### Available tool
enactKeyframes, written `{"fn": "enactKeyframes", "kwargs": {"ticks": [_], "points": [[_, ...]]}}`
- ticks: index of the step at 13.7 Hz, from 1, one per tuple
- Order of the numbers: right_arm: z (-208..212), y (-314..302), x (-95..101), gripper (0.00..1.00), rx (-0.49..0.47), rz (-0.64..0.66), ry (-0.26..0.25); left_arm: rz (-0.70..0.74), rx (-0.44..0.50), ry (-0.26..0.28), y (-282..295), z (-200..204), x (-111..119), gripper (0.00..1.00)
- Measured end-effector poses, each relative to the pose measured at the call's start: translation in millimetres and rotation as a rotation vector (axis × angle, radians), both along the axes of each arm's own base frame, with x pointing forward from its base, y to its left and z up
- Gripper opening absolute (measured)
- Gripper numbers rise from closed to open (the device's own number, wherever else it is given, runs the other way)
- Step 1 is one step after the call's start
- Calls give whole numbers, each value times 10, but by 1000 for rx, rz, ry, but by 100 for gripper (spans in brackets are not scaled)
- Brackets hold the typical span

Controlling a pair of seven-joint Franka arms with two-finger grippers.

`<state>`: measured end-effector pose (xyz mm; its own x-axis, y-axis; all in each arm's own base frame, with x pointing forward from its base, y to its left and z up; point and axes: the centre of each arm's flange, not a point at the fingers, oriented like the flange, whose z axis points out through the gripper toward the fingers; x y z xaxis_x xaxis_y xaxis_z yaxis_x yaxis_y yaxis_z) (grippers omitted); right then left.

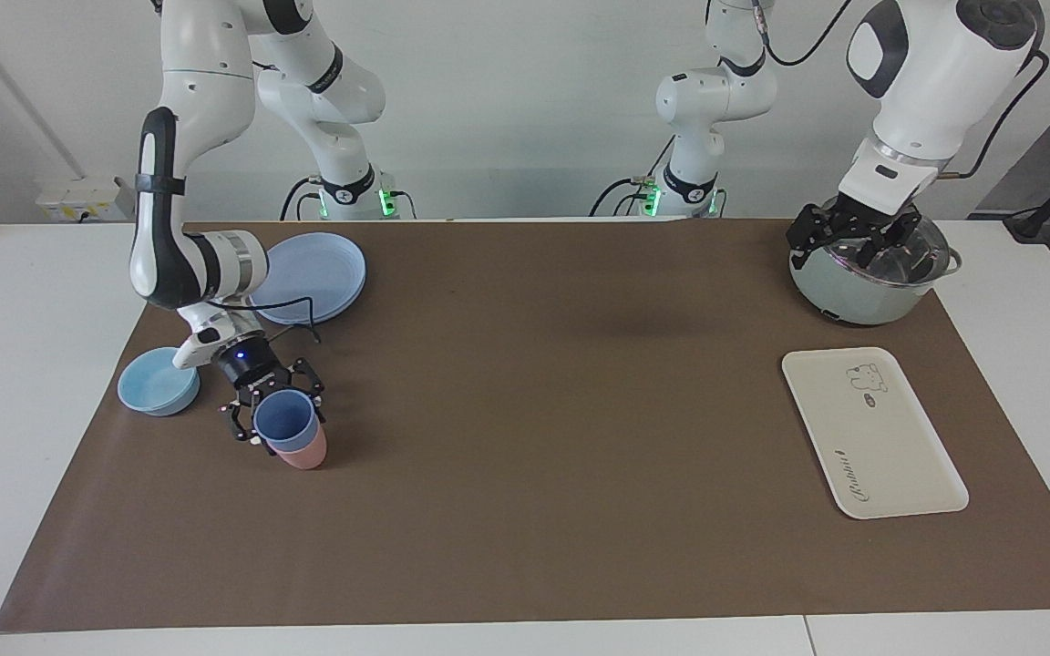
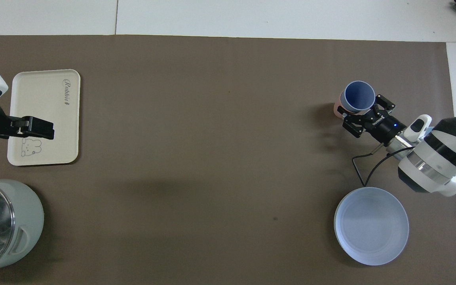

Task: Place cup on tray
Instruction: 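Lift the blue cup with the right gripper while the left gripper reaches out, then bring the cup toward the left gripper and grasp it with the left gripper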

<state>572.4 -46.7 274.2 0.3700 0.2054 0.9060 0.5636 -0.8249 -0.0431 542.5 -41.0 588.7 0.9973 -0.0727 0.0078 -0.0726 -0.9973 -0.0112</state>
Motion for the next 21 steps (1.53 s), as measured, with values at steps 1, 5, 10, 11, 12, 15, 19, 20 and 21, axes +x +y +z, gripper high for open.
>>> {"fn": "enactKeyframes", "kwargs": {"ticks": [1, 5, 10, 11, 12, 15, 19, 20, 21], "points": [[209, 132, 24, 85, -29, -23, 41, -4, 0, -7, -25, 5, 5, 100], [980, 853, -22, 85, -139, -35, 78, -12, -86, -65, -206, 55, 58, 100], [1033, 668, 43, 85, -283, 37, 57, 121, -339, -170, -570, 37, 237, 100], [1051, 642, 59, 85, -310, 56, 53, 143, -371, -177, -744, -19, 276, 100], [1069, 631, 73, 85, -334, 74, 51, 165, -404, -187, -959, -88, 322, 100], [1136, 632, 125, 85, -394, 141, 62, 236, -525, -215, -1497, -306, 458, 100], [1475, 468, 297, 85, -485, 249, 137, 334, -697, -258, -1883, -549, 623, 90], [1584, 459, 333, 85, -503, 253, 159, 344, -724, -273, -2029, -591, 636, 90], [1681, 496, 361, 85, -519, 253, 181, 358, -747, -292, -2199, -618, 637, 89]]}}
